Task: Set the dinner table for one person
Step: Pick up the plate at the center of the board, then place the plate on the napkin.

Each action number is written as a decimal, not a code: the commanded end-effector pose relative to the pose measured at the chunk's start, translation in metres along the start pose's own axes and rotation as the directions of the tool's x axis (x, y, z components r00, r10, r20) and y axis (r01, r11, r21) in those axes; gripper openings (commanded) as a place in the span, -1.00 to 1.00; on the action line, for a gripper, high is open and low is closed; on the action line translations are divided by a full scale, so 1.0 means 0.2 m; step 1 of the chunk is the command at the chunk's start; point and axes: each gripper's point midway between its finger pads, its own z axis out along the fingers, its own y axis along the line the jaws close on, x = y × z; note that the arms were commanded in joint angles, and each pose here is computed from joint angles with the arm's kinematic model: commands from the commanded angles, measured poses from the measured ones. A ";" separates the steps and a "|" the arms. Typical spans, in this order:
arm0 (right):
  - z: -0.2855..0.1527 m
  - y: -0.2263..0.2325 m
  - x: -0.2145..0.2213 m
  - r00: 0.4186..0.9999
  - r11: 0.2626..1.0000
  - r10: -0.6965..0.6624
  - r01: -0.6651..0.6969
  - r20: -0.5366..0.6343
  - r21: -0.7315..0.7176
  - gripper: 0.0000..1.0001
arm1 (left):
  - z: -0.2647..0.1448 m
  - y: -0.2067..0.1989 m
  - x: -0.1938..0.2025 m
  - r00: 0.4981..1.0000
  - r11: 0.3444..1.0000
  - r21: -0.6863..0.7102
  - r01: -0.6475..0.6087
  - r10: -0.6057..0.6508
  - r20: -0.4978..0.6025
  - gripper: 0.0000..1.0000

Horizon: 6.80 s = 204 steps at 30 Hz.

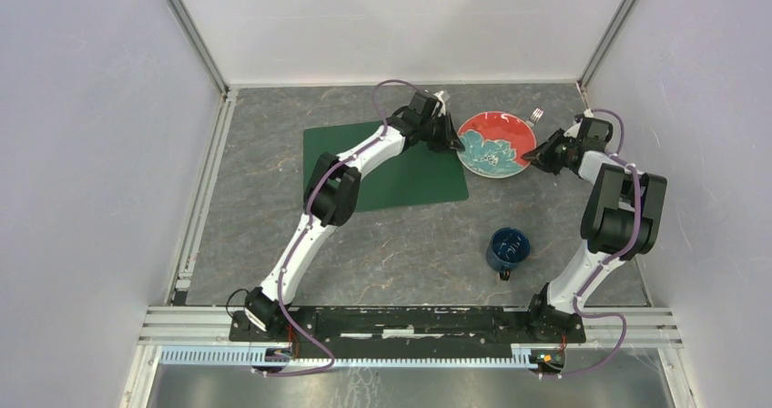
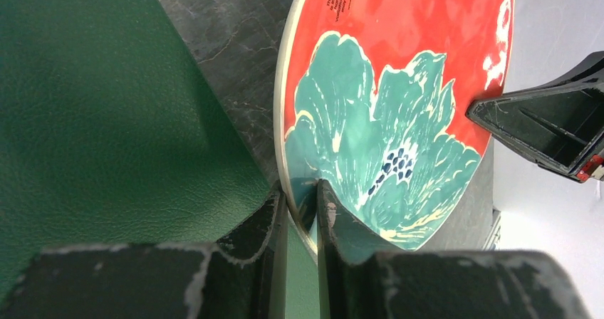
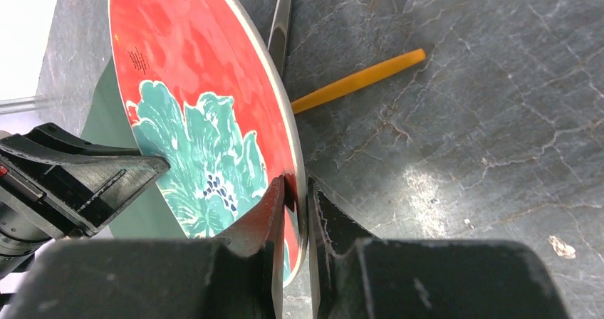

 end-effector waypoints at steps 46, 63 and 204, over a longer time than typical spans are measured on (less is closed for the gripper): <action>0.34 0.98 0.62 0.920 0.878 -0.277 0.125 -0.277 -0.463 -1.00 | -0.41 -0.35 -0.07 0.973 0.974 0.057 -0.221 0.217 0.075 -0.96; 0.38 1.16 0.85 0.881 0.845 -0.337 0.128 -0.331 -0.520 -1.00 | -0.62 -0.13 -0.06 0.986 0.992 -0.014 -0.126 0.127 0.106 -0.96; 0.45 1.23 1.34 0.778 0.830 -0.457 0.200 -0.430 -0.520 0.74 | -1.48 0.86 0.07 0.877 0.939 -0.067 0.336 -0.286 0.387 0.04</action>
